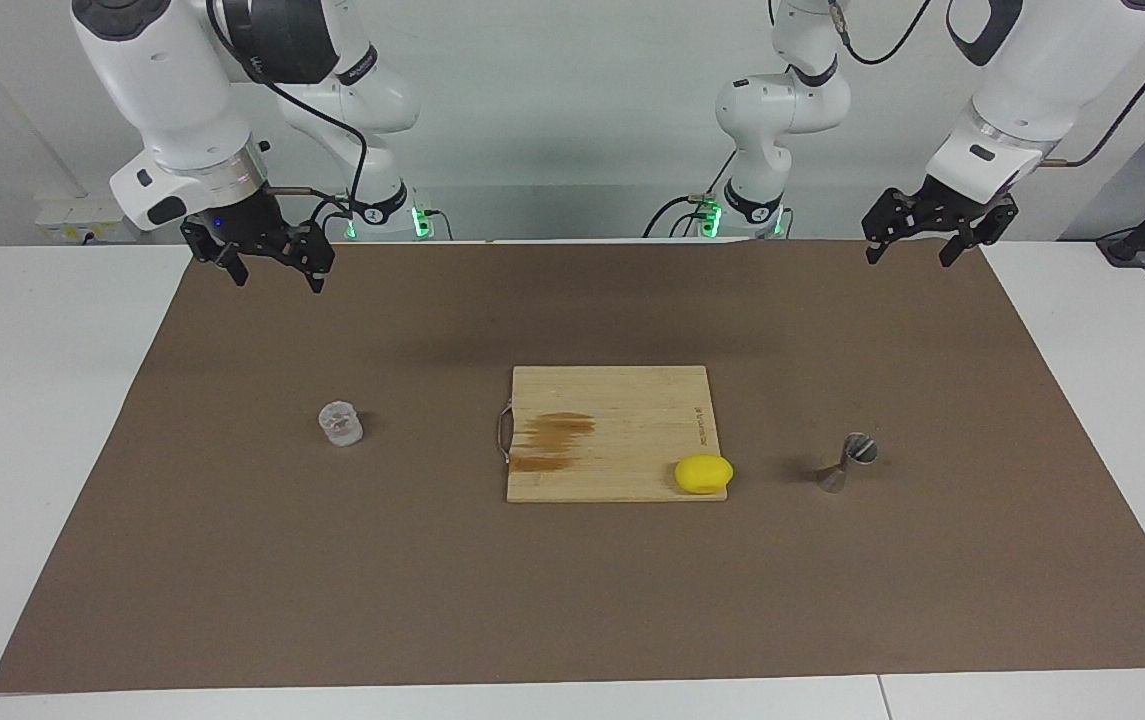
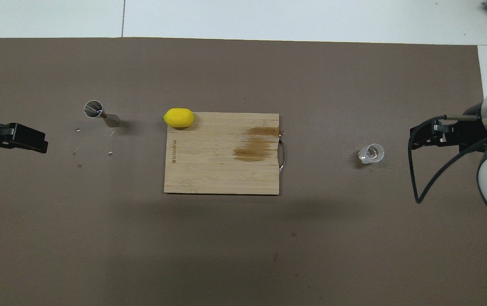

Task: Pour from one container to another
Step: 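Open the left gripper and reach toward the small metal cup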

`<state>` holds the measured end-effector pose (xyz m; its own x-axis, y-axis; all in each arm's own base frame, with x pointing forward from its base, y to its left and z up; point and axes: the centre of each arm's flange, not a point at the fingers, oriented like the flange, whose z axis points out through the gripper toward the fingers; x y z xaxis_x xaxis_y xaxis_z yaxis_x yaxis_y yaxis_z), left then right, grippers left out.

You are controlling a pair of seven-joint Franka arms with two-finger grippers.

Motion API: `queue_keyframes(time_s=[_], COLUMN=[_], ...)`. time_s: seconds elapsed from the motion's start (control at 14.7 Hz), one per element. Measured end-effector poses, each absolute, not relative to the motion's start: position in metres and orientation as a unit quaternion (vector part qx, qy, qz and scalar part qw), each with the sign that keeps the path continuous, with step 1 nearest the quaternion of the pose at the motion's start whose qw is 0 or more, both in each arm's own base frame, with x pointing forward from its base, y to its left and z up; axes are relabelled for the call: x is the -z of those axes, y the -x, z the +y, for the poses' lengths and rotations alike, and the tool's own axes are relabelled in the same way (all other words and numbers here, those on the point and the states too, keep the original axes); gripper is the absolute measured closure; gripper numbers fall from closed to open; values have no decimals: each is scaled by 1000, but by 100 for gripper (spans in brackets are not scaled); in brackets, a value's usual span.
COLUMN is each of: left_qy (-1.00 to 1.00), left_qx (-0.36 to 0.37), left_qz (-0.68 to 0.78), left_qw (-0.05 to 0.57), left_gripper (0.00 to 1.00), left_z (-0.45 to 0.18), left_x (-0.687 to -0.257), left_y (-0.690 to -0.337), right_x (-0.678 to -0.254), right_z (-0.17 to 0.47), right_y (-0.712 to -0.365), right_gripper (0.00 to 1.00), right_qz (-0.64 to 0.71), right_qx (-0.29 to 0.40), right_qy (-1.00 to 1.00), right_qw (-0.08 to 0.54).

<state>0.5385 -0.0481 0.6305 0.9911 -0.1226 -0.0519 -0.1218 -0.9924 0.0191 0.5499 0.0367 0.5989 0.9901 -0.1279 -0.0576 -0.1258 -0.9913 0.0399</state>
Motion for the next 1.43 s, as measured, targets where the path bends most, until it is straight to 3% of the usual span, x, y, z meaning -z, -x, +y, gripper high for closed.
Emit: queue_keyframes(time_s=[0.61,1.16,1.43], left_qy=[-998,-991,-973], left_qx=[16,102,118], left_qz=[-61,10,127], left_qw=[12,87,150], left_gripper=[0,0,0], left_z=[-49,5,31], left_x=[-622,-517,-478], left_y=[-544,-584,-593], right_x=[-598,-598,-598], right_z=[37,37,37], right_y=[-550,-550,-549], right_gripper=[0,0,0], right_qz=[-63,-63,-63], right_qx=[30,31,32], right_qy=[-997,-997,-997], right_qw=[18,18,18])
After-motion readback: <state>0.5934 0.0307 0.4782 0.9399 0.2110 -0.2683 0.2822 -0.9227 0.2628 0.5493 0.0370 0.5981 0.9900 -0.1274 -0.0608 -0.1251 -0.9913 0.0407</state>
